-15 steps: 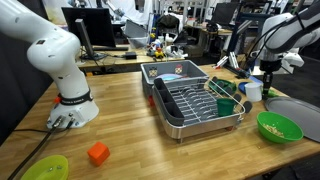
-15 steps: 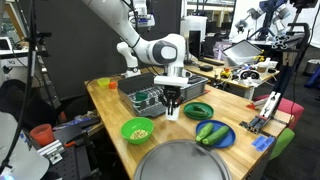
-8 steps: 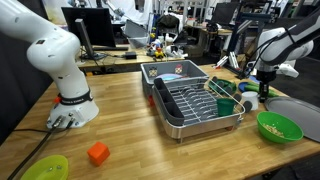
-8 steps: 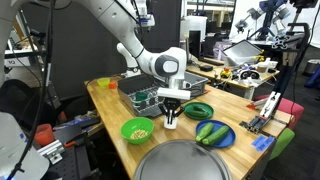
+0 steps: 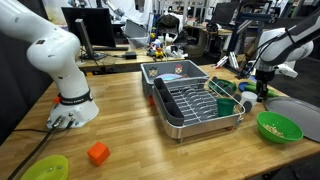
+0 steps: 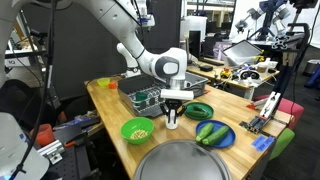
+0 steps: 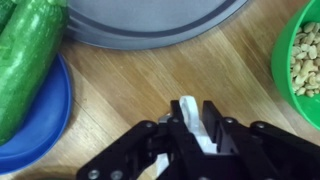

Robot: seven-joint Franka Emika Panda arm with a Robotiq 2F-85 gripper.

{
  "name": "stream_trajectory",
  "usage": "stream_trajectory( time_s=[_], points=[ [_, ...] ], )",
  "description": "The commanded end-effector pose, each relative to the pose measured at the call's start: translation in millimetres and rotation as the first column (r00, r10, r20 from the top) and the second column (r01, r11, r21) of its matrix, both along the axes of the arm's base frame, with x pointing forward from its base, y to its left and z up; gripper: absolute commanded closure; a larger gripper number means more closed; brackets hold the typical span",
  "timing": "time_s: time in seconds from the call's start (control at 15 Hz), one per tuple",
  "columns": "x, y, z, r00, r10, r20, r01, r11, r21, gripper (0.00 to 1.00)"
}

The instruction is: Pour the contents in the white mug into the light green bowl

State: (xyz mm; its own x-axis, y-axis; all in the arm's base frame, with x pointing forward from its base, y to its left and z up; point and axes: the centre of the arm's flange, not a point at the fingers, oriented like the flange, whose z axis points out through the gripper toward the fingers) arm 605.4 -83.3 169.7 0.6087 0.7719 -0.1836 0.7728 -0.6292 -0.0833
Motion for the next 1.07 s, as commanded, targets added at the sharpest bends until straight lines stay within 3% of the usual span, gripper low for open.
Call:
stream_trajectory(
  time_s=[0.0, 0.4, 0.8, 0.87, 1.0],
  points=[
    [-8, -7, 6, 0.999, 0.050, 0.023, -0.050, 0.998, 0.027, 0.40],
    [-29, -14, 38, 0.995, 0.102, -0.011, -0.102, 0.995, -0.016, 0.02],
    [-68, 2, 72, 0.995, 0.077, -0.056, -0.077, 0.997, -0.005, 0.00],
    [-49, -3, 61, 0.996, 0.079, -0.036, -0.079, 0.997, -0.011, 0.00],
    [-52, 0, 66, 0.996, 0.082, -0.036, -0.083, 0.997, -0.012, 0.00]
  ],
)
